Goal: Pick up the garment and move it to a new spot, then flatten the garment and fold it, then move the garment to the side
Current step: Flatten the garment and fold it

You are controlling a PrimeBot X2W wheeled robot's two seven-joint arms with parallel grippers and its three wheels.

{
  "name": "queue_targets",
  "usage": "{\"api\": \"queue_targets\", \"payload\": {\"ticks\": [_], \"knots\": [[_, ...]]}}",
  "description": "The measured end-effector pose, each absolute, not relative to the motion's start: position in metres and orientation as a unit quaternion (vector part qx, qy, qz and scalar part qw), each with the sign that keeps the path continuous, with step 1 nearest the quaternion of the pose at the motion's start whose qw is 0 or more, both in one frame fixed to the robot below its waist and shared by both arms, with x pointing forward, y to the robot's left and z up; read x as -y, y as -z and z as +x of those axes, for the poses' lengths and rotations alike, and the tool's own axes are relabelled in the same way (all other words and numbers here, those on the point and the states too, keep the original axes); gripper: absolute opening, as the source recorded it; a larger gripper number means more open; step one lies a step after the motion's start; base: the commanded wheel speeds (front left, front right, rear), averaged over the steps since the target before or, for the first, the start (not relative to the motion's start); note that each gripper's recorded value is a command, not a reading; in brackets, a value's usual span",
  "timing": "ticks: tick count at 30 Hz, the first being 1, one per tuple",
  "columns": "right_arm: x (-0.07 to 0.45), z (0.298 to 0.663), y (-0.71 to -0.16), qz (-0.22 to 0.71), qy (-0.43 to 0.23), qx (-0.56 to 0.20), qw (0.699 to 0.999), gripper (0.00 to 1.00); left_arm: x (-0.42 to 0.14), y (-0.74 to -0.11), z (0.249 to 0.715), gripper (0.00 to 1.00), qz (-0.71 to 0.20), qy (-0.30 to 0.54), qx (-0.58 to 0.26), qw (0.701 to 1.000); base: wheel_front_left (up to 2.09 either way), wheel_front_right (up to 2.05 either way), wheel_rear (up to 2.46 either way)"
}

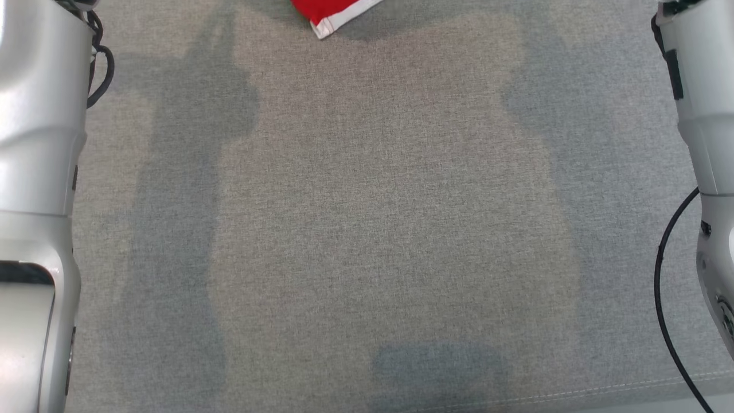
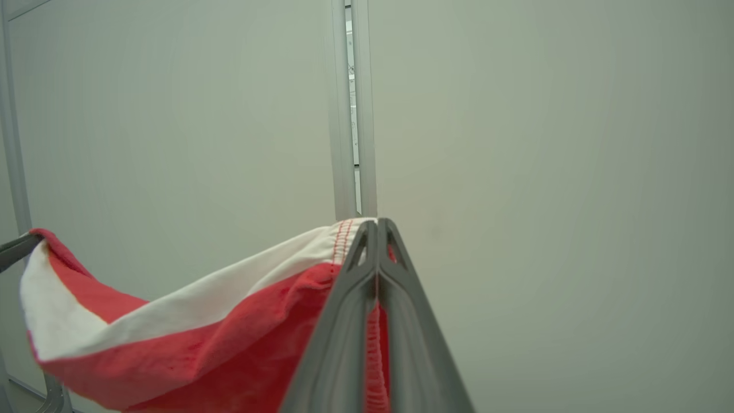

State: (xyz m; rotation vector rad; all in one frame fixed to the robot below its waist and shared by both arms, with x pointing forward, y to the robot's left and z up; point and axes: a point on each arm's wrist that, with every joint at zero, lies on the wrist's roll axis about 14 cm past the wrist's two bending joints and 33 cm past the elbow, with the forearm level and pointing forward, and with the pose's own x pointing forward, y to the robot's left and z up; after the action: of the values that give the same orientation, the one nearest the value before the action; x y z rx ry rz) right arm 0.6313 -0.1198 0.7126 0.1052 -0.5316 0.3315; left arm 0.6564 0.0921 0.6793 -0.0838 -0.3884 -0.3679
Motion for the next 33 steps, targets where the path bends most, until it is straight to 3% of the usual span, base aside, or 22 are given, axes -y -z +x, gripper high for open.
{"api": "queue_targets", "payload": {"ticks": [5,12,20,33], "knots": [[0.119,0.641,-0.687,0.055,-0.16,0.232,0.958,0.0,-0.088,-0.65,0.666,0.0,-0.06,0.177,0.153,0.97,0.0,0.0,0.0],[0.116,0.631,-0.585,0.07,-0.163,0.128,0.976,0.0,-0.095,-0.556,0.648,0.0,-0.117,0.157,0.062,0.979,0.0,0.0,0.0],[0.111,0.561,-0.497,0.112,-0.171,0.032,0.978,0.0,-0.115,-0.478,0.583,0.0,-0.162,0.12,-0.008,0.979,0.0,0.0,0.0],[0.126,0.437,-0.469,0.158,-0.138,-0.015,0.978,0.0,-0.131,-0.45,0.452,0.0,-0.147,0.113,-0.041,0.982,0.0,0.0,0.0]]}}
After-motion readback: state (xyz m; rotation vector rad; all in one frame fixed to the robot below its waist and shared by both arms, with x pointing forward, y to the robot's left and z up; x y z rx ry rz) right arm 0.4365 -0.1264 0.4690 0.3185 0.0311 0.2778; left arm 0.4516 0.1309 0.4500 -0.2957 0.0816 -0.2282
